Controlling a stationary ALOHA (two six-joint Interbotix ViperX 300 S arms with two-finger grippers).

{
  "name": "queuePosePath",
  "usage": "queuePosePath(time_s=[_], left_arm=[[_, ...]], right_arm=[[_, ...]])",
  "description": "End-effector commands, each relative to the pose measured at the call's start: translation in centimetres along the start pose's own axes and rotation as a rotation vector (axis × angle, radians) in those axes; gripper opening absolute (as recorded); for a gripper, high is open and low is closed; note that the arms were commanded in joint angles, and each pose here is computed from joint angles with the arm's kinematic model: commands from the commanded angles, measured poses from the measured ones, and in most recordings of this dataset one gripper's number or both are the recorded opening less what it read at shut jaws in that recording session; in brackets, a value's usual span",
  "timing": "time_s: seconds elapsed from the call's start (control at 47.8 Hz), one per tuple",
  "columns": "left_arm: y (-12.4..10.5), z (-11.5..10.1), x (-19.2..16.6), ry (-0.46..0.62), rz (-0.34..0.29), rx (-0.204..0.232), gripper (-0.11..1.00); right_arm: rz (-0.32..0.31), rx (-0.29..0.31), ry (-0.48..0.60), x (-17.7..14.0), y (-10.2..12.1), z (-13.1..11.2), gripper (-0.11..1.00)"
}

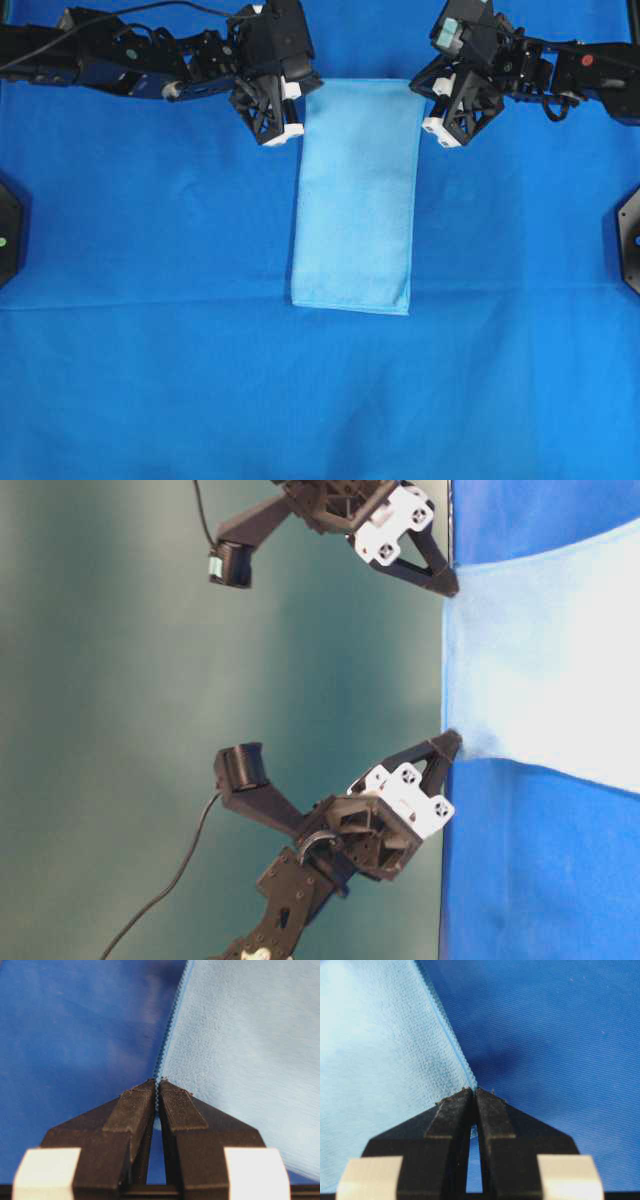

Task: Fold the light blue towel.
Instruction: 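Fold the top half down onto the bottom half with both grippers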

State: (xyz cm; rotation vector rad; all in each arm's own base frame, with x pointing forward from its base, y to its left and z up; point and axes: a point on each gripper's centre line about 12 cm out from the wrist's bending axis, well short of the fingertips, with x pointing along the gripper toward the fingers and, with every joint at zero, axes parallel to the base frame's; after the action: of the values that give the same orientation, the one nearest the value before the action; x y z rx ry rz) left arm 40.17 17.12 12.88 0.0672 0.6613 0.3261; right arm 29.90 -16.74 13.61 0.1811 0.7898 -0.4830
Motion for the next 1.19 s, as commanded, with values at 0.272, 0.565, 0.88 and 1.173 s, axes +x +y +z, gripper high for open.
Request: queuePosePath(time_s=[0.272,0.565,0.88,1.173], left_arm=[[-7.4,1.9,-4.9,-0.006,-0.155,0.093,0.02],[-15.0,-0.5,-7.5,0.036,-0.315,0.157,0.02],[-19.1,-2.5,-8.6,0.073,-0.402,0.184,0.02],[-19.2,-2.3,-8.1,0.033,-0.398,0.17,0.02]], right_arm=[[0.133,-0.043,0.021,-4.2,7.3,-0.5,0.03],[0.226,-0.033,0.108,-5.7,12.7,-2.9,0.03],[0.288,-0.04,0.144,-6.3,16.1,-4.1,0.03],[0.273,-0.047,0.187,-4.9,16.4,-5.1,0.03]])
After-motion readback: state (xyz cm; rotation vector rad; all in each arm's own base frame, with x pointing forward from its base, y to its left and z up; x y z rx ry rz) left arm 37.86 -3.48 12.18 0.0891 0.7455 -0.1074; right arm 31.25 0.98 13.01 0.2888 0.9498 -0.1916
